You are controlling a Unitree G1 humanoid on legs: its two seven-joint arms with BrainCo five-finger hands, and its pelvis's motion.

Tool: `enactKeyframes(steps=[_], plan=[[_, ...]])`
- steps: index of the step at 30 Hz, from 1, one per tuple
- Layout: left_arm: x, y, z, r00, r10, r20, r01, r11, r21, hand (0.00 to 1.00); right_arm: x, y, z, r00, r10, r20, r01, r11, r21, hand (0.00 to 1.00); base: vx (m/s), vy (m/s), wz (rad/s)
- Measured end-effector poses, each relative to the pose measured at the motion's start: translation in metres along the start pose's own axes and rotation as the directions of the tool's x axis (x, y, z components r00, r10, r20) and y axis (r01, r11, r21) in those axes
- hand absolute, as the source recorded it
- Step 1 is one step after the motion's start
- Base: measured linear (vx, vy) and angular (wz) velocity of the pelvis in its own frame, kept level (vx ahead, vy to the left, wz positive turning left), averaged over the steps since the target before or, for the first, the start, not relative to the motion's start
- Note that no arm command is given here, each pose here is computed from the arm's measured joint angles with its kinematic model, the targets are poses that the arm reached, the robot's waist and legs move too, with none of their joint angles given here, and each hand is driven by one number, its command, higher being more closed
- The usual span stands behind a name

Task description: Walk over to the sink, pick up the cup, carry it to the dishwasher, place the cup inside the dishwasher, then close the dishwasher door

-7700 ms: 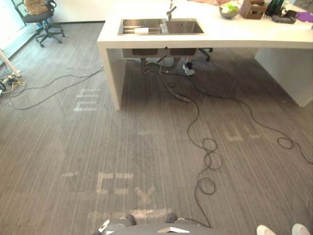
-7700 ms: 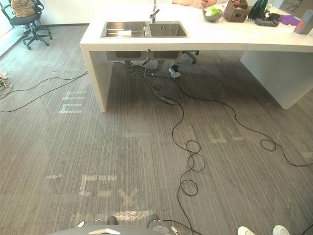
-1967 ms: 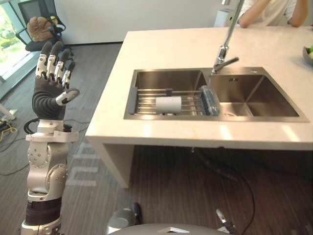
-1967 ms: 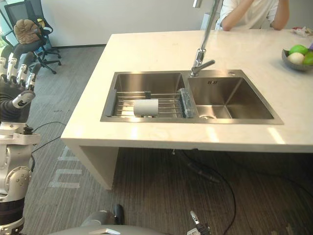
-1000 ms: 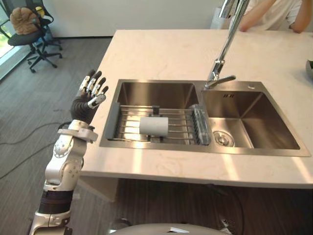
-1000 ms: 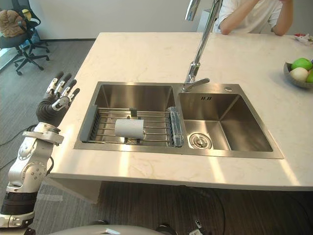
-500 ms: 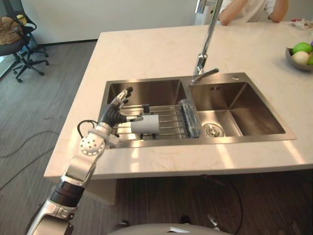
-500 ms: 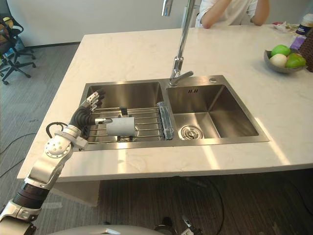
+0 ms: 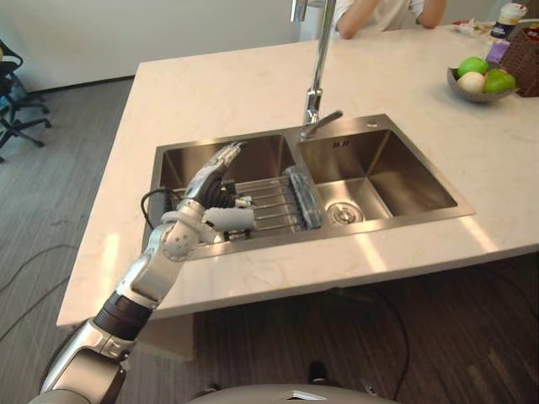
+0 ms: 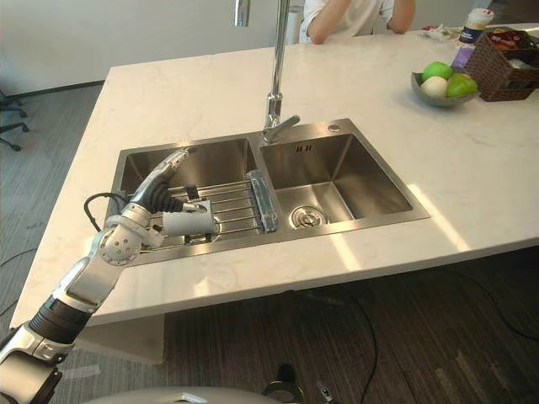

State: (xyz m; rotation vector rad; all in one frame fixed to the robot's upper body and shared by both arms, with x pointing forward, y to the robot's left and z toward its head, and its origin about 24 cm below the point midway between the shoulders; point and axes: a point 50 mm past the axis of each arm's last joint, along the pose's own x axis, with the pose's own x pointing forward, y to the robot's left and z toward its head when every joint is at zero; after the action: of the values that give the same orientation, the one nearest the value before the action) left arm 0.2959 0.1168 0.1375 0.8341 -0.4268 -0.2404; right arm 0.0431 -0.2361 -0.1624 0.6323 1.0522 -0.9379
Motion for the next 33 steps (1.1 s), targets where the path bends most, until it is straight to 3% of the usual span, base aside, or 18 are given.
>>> enactKeyframes(steps=[10,15,20,29,33], plan=[[0.005,-0.034,0.025,0.976,-0.171,0.137,0.134,0.961,0.243,0.0,-0.001,0.005,0.001,0.999,0.054,0.0,-0.054,0.998,0.023,0.0,-0.01,-0.001,-0.06],[0.014,-0.038,0.02,0.979,-0.194,0.066,0.165,0.938,0.304,0.0,-0.002,0.01,-0.001,0.998,0.068,0.004,-0.068,0.997,0.035,0.0,-0.02,-0.001,-0.06],[0.013,-0.042,-0.015,0.978,-0.175,-0.116,0.204,0.924,0.323,0.0,-0.004,0.012,0.0,0.997,0.077,0.012,-0.077,0.997,0.014,0.0,-0.05,-0.006,-0.1],[0.011,-0.038,-0.037,0.971,-0.141,-0.195,0.203,0.915,0.349,0.0,-0.005,-0.004,-0.009,0.999,0.053,-0.011,-0.053,0.998,0.019,0.0,-0.01,-0.007,-0.14],[0.009,-0.032,-0.046,0.971,-0.105,-0.213,0.195,0.864,0.464,0.0,-0.006,-0.005,-0.009,0.996,0.085,-0.004,-0.085,0.996,0.028,0.0,0.01,0.0,0.0]])
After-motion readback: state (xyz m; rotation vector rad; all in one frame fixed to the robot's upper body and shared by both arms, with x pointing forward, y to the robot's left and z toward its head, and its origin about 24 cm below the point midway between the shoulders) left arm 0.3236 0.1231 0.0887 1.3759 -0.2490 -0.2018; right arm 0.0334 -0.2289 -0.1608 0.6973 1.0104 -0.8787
